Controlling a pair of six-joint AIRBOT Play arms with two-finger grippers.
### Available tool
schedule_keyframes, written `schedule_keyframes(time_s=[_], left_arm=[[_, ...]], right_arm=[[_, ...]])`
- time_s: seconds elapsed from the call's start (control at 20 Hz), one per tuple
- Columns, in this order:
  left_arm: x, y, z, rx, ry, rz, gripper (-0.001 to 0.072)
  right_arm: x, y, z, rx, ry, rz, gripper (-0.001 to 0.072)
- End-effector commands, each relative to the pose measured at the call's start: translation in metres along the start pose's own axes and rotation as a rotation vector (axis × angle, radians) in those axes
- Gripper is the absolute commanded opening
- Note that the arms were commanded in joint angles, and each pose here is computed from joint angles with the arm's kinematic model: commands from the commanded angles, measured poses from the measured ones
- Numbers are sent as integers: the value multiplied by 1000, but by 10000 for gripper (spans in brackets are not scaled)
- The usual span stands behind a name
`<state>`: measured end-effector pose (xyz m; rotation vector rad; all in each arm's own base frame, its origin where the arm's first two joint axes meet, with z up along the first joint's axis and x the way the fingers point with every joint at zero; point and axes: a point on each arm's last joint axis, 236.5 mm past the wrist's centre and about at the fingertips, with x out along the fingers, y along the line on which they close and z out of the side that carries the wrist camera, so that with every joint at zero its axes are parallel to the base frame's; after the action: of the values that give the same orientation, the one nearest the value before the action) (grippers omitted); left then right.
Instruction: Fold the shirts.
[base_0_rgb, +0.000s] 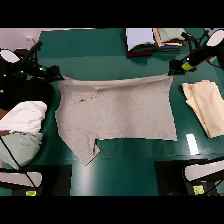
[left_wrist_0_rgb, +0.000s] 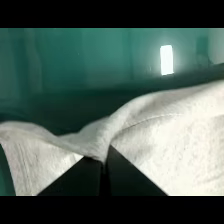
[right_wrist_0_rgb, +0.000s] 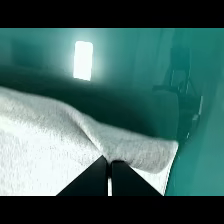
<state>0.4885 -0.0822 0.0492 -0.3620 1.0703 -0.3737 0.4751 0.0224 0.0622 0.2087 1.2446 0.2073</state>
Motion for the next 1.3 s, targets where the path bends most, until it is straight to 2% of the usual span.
schedule_keyframes(time_s=[0.0,0.2,0.45,0.65,0.7,0.75,0.8,0.9,1.0,1.1,1.25], left_arm=[[-2,5,4,62,16,26,22],[11,23,-52,44,208,54,22],[38,40,-112,-41,329,50,22],[44,39,-128,-56,363,43,24],[44,38,-127,-67,361,41,133],[44,38,-127,-81,362,43,426],[41,39,-125,-114,356,51,499],[25,34,-117,-95,331,55,499],[-5,31,-108,-25,278,112,499],[-35,31,-119,27,250,172,500],[-56,27,-171,24,288,188,500]], right_arm=[[-2,0,19,-26,-26,0,12],[2,-22,-21,-30,57,-97,12],[33,-27,-73,13,113,-87,12],[51,-30,-102,60,160,-82,32],[54,-22,-104,77,165,-47,243],[53,-17,-102,97,156,-14,391],[49,-11,-95,114,137,25,391],[31,1,-88,101,126,93,390],[9,-3,-101,69,139,86,390],[-4,-23,-130,110,146,44,390],[-9,-46,-202,235,225,52,390]])
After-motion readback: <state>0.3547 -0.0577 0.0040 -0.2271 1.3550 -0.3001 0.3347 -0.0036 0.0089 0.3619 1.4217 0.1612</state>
